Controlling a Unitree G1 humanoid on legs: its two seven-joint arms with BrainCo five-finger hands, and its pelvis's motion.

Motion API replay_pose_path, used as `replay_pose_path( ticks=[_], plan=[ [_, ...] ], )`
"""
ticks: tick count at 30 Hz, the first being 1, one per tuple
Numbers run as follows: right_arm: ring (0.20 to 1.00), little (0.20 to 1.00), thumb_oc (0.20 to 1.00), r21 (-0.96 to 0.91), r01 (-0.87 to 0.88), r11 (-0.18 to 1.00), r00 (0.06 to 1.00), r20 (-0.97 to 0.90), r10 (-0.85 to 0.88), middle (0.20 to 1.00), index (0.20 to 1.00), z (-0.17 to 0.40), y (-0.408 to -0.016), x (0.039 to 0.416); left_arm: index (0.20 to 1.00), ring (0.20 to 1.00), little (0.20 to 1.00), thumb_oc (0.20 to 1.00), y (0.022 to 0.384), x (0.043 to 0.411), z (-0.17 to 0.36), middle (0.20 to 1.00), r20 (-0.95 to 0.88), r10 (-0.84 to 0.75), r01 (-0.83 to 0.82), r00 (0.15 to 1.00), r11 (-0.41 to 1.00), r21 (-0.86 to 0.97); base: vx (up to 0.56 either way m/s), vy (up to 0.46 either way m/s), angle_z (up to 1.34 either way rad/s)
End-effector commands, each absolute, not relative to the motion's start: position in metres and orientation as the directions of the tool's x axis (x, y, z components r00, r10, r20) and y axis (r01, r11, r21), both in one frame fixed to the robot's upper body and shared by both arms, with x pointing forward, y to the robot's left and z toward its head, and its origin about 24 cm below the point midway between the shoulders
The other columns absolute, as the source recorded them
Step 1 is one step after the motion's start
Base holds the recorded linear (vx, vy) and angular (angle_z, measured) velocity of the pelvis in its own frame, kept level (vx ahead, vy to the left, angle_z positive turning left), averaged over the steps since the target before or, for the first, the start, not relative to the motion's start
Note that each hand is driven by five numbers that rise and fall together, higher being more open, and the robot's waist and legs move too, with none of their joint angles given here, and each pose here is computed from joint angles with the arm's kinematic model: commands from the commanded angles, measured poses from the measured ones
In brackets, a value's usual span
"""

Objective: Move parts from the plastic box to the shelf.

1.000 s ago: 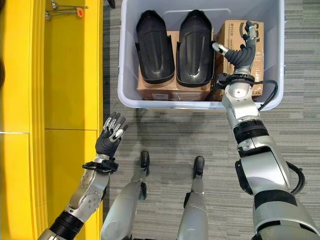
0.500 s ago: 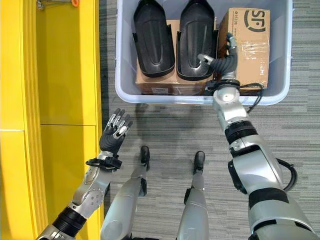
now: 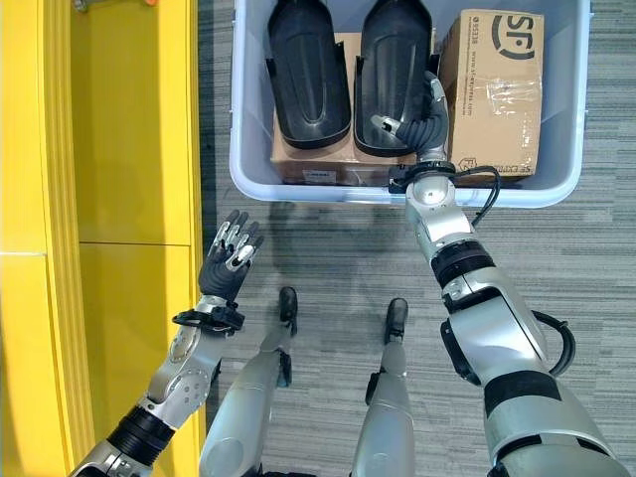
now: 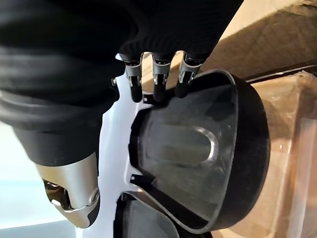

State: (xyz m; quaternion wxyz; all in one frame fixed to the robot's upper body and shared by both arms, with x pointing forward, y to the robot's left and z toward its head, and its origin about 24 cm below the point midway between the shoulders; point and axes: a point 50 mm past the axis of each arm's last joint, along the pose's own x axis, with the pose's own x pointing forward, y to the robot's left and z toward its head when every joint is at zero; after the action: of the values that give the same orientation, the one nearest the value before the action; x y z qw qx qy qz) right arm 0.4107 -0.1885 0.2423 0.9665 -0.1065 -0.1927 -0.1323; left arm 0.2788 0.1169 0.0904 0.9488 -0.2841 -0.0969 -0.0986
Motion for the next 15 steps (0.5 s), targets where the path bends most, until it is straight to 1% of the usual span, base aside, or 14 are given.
replay_pose_path(
  ticks=[1,8,11,12,15],
  plan=[
    [1.000,1.000,1.000,-0.164,0.313,0.936,0.834,0.519,-0.188,1.000,1.000,0.290,-0.181,0.410,1.000,1.000,1.000,1.000,0.123,0.273,0.111,1.000,0.349,-0.118,0.291,0.930,0.815,-0.501,-0.01,0.008,0.03],
    [1.000,1.000,1.000,-0.181,0.382,0.906,0.814,0.531,-0.237,1.000,1.000,0.298,-0.197,0.409,1.000,1.000,1.000,1.000,0.122,0.273,0.111,1.000,0.347,-0.127,0.296,0.929,0.818,-0.493,0.00,0.001,0.01],
    [1.000,1.000,1.000,-0.167,0.398,0.902,0.785,0.571,-0.241,1.000,1.000,0.308,-0.199,0.405,1.000,1.000,1.000,1.000,0.122,0.273,0.111,1.000,0.347,-0.119,0.290,0.930,0.819,-0.496,0.00,0.005,-0.02],
    [1.000,1.000,1.000,-0.170,0.408,0.897,0.762,0.604,-0.232,1.000,1.000,0.314,-0.198,0.401,1.000,1.000,1.000,1.000,0.123,0.274,0.112,1.000,0.352,-0.116,0.289,0.929,0.821,-0.493,0.00,0.009,-0.08],
    [1.000,1.000,1.000,-0.182,0.436,0.882,0.745,0.622,-0.240,1.000,1.000,0.319,-0.202,0.399,1.000,1.000,1.000,1.000,0.123,0.274,0.114,1.000,0.358,-0.118,0.293,0.926,0.823,-0.486,-0.01,-0.001,-0.09]
  ],
)
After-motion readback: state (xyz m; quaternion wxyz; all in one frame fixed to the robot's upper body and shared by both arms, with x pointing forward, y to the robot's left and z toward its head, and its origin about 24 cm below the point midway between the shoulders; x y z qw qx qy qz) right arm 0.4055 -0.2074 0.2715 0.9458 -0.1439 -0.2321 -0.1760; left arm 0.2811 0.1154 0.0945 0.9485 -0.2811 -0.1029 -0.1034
